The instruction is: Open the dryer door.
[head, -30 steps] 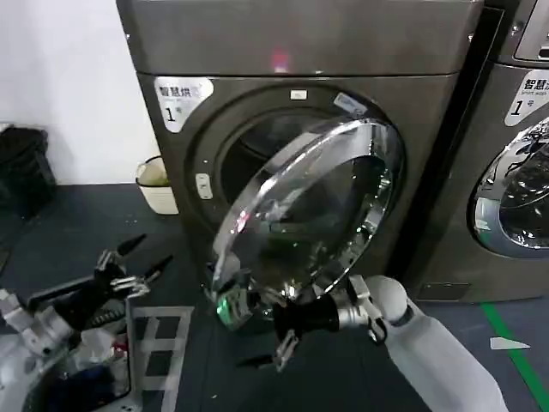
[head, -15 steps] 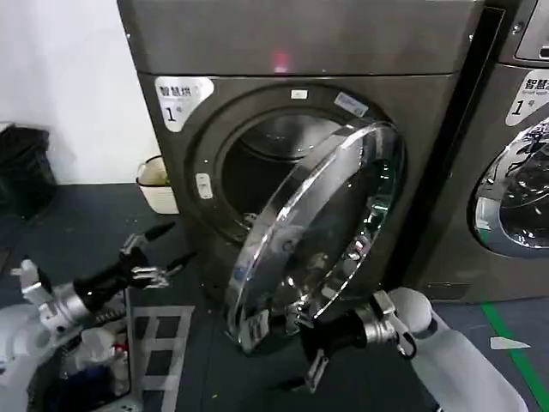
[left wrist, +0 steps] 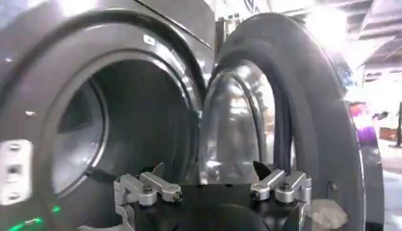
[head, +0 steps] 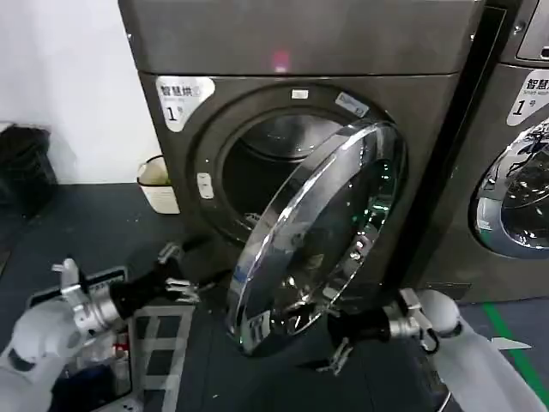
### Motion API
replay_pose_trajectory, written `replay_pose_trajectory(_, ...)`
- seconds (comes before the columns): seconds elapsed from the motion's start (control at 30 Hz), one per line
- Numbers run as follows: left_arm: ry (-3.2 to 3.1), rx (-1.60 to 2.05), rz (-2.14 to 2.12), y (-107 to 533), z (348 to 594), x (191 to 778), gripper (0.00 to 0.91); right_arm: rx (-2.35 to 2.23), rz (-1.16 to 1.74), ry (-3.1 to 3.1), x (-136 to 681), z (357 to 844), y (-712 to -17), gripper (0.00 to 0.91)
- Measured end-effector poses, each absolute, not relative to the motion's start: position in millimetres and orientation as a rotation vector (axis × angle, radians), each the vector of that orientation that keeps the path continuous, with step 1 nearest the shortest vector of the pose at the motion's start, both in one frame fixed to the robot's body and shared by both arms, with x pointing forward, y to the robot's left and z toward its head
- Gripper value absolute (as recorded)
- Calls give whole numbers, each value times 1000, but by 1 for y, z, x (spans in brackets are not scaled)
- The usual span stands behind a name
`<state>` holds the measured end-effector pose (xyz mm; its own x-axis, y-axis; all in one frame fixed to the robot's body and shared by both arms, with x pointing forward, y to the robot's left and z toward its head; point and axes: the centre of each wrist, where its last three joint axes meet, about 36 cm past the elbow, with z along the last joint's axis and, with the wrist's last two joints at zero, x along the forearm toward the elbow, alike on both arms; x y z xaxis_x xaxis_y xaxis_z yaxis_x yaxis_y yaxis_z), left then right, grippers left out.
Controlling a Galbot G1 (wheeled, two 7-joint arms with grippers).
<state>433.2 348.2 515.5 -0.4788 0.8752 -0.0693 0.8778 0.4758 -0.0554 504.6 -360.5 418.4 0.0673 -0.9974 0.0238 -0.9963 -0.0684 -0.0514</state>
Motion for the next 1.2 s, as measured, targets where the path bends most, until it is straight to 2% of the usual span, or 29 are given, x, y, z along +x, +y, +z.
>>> replay_pose_trajectory(0.23, 2639, 1650, -197, 329, 500, 445, 907, -2099, -121, 2265, 494, 429, -422, 907)
replay_pose_trajectory(0.63, 2538, 1783, -238, 302, 495, 449, 907, -1650, -104, 2525, 458, 439, -517, 907)
replay_pose_trajectory(0.87, 2503, 1832, -225, 280, 493, 450, 907, -1176, -66, 2634, 416, 446, -552, 907)
replay_pose_trajectory(1.2, 2420, 1894, -250, 235, 498, 447, 907, -390, 23, 2674, 352, 467, -564, 907)
